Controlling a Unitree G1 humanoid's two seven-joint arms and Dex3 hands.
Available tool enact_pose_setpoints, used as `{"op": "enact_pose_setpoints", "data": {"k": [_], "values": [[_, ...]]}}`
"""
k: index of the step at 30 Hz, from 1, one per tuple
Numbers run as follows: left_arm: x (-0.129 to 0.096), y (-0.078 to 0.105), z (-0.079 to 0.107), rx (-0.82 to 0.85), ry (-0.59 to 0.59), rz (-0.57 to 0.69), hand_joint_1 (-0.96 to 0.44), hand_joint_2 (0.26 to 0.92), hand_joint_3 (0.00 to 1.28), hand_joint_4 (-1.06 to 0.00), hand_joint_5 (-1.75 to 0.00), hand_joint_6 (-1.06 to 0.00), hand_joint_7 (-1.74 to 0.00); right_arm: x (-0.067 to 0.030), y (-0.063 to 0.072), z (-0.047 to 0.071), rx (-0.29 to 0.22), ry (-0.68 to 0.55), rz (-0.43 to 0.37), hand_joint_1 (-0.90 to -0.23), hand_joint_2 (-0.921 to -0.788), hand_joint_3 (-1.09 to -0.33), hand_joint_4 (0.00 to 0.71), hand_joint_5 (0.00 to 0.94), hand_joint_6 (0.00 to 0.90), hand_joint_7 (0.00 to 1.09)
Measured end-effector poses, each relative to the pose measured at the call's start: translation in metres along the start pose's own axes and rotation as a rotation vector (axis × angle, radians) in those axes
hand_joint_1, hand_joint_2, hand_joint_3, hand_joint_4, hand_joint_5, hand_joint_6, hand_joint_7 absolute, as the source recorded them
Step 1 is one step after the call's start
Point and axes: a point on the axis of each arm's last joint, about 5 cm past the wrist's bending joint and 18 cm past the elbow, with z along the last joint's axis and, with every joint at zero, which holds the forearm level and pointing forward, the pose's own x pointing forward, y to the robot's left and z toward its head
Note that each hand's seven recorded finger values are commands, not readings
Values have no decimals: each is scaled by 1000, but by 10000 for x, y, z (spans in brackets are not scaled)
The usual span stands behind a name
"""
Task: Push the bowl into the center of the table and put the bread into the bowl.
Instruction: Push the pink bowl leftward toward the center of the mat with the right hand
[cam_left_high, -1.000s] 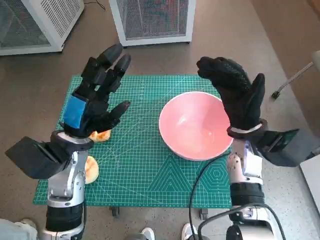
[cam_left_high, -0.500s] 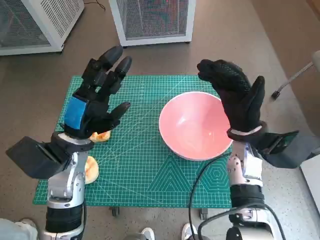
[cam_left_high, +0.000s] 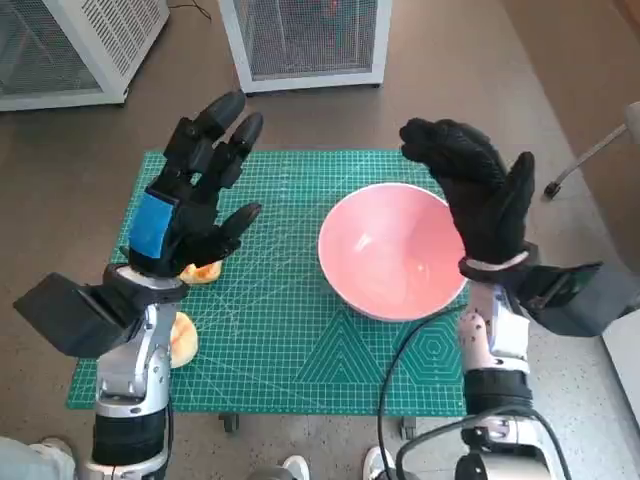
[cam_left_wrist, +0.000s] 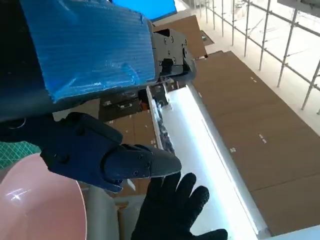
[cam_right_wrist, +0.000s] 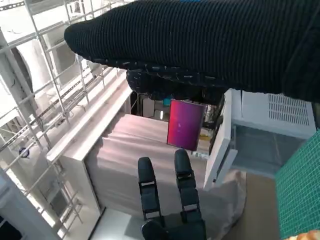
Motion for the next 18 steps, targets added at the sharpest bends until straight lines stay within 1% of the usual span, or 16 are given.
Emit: {"op": "enact_pose_setpoints", "data": {"k": [4, 9, 15, 18], "values": [[-7, 3, 0, 6, -2, 9, -432, 921, 329, -277, -17, -64, -506, -89, -113, -9, -18, 25, -50, -611, -921, -622, 206, 0, 355, 3], [-19, 5, -2, 16, -6, 19, -446, 921, 331, -284, -18, -71, -506, -193, -231, -43, -53, 61, -140, -600, -921, -624, 202, 0, 355, 3], [-25, 5, -2, 19, -12, 21, -452, 921, 332, -289, -18, -76, -504, -338, -369, -98, -98, 164, -262, -582, -921, -621, 210, 5, 357, 4], [-32, 4, -6, 18, -11, 26, -451, 921, 333, -290, -18, -79, -504, -416, -424, -119, -109, 222, -313, -577, -921, -616, 217, 7, 361, 6]]}}
